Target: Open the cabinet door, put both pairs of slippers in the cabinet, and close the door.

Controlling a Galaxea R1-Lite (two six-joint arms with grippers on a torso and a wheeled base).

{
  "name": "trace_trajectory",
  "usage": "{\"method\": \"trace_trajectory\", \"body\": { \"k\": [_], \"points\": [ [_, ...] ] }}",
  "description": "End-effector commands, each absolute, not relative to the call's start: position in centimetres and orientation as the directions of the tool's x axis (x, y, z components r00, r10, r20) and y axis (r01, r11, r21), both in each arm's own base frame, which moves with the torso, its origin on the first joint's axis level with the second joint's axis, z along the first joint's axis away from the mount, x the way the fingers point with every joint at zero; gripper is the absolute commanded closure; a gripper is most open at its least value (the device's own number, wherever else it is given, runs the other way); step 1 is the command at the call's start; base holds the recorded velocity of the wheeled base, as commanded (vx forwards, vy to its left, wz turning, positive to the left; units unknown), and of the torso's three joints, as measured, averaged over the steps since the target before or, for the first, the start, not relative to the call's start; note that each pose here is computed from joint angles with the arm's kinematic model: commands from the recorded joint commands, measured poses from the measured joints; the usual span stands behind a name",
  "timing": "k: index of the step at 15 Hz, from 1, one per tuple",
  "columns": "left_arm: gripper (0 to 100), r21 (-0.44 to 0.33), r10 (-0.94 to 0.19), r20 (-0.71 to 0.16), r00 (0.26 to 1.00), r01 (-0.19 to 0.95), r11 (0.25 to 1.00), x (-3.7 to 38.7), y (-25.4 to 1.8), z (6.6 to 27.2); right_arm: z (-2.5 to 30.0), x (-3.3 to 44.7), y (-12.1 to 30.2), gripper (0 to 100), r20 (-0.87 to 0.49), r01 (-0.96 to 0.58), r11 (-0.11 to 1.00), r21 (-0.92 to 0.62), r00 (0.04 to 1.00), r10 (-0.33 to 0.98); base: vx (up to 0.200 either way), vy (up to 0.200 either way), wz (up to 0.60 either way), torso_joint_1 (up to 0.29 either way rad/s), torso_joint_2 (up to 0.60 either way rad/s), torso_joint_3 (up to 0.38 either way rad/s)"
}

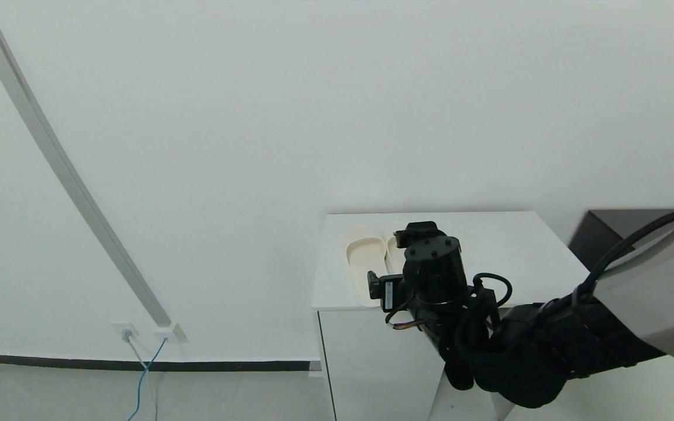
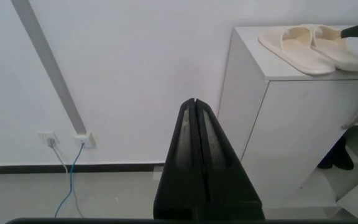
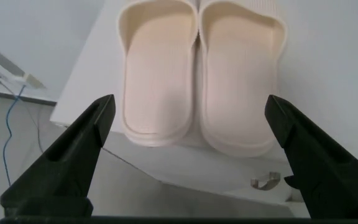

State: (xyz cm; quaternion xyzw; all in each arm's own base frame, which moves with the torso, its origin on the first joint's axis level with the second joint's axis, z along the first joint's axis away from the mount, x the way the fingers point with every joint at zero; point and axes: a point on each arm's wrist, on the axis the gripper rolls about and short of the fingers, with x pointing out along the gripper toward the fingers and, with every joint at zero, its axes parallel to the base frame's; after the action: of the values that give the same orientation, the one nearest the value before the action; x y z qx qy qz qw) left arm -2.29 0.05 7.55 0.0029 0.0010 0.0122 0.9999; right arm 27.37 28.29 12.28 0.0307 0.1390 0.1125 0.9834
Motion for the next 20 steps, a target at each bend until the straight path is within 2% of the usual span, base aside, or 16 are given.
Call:
{"method": "trace_trajectory", "body": {
  "k": [1,8,14,20],
  "points": [
    [100,0.006,0.025,-0.003,1.0,-0.025,1.0,-2.3,0.0,7.6,11.0,28.4,28.2,0,-0.284,-0.193,0.978,0.078,0.936,0.207,0.0,0.0,0.0,0.0,0.0,0.0],
    [100,0.006,0.025,-0.003,1.0,-0.025,1.0,-2.3,0.0,7.5,7.6,32.7,29.6,0,-0.281,-0.157,0.985,0.068,0.945,0.17,0.0,0.0,0.0,0.0,0.0,0.0],
    [100,0.006,0.026,-0.005,1.0,-0.026,1.0,-2.3,0.1,7.5,4.9,38.4,30.5,0,-0.204,-0.11,0.991,0.077,0.971,0.123,0.0,0.0,0.0,0.0,0.0,0.0],
    [100,0.006,0.026,-0.003,1.0,-0.026,1.0,-2.3,0.1,7.5,5.0,40.9,30.5,0,-0.165,-0.114,0.991,0.064,0.979,0.123,0.0,0.0,0.0,0.0,0.0,0.0]
  ]
}}
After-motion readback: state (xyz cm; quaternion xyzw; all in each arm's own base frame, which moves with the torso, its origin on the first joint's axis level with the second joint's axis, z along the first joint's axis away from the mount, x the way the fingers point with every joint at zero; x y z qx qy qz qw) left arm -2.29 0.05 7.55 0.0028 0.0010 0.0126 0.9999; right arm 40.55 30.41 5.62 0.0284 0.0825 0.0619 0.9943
